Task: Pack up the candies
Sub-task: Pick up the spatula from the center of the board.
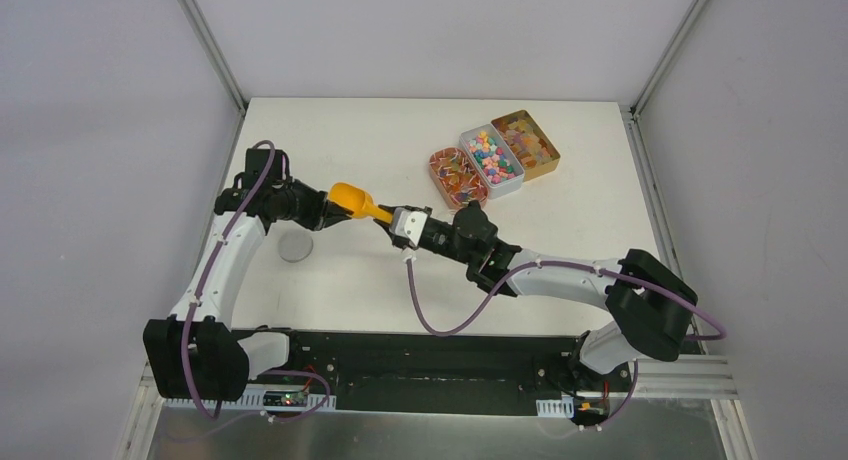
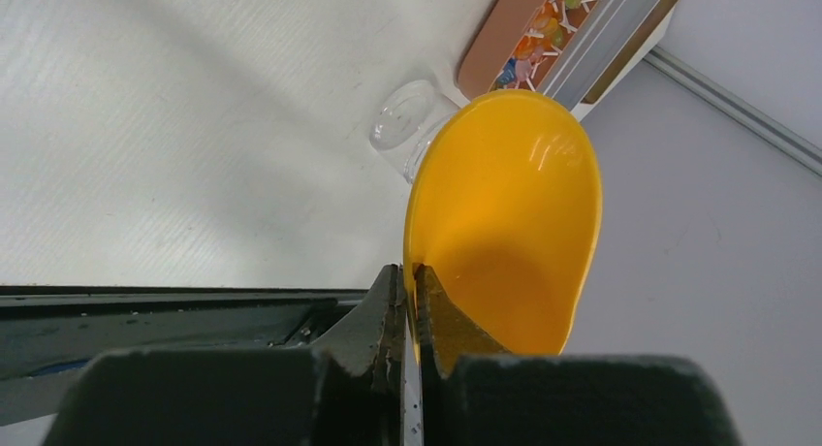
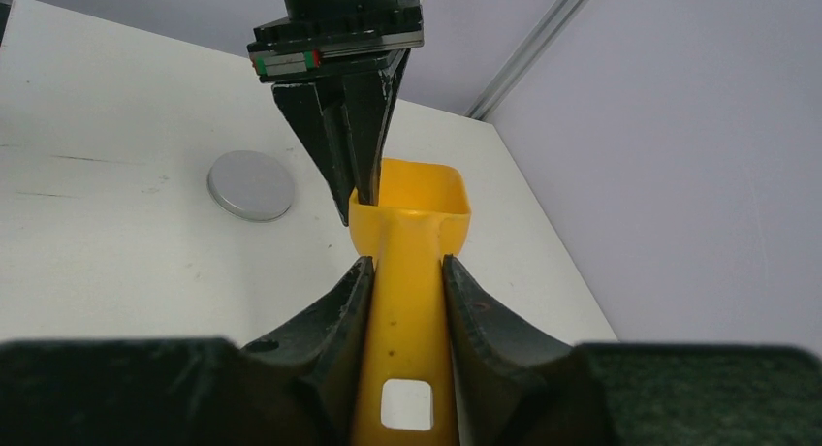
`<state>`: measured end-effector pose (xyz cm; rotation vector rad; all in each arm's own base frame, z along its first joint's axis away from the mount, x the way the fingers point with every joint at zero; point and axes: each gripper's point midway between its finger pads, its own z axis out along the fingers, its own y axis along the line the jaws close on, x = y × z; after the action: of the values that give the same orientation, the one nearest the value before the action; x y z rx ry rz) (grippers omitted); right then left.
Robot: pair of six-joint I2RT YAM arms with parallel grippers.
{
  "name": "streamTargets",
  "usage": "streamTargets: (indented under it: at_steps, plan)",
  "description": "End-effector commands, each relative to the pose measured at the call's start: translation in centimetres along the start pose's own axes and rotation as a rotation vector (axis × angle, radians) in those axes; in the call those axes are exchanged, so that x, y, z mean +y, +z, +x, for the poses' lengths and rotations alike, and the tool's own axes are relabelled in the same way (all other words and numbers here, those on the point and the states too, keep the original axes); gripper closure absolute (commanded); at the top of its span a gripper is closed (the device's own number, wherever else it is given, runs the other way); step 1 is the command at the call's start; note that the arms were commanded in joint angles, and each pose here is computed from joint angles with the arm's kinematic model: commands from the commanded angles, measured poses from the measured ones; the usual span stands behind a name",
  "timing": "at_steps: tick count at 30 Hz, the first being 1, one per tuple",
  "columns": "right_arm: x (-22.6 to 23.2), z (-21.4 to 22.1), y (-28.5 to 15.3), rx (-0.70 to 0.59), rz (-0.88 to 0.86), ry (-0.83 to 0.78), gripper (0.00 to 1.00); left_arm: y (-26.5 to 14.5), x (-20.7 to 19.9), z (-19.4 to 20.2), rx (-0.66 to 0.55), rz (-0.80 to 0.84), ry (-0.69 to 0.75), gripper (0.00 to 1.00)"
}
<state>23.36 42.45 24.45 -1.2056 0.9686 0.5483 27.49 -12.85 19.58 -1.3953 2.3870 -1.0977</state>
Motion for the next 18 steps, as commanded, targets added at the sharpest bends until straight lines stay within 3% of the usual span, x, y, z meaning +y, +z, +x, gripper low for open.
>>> streamTargets:
  at_steps: [1, 5, 9, 16, 18]
  plan:
    - [-0.6, -2.5, 0.5, -0.056, 0.003, -0.009, 1.0, -1.2, -0.9, -0.7, -0.089, 0.053, 0.05, 0.93]
    - [-1.5, -1.9, 0.0, -0.017, 0.07, 0.035, 1.0, -1.7, -0.9, -1.2, -0.136, 0.062, 0.104, 0.6]
    - [-4.2, -0.4, -1.2, 0.069, 0.213, 0.064, 1.0, -2.8, -1.2, -2.1, -0.223, 0.074, 0.19, 0.2]
    - [-11.2, 1.8, -6.7, 0.177, 0.427, 0.193, 1.0, -4.6, -1.9, -2.6, -0.308, 0.099, 0.469, 0.01]
    - [-13.6, 2.9, -8.7, 0.222, 0.481, 0.224, 1.0, -5.1, -2.3, -2.7, -0.325, 0.105, 0.579, 0.01]
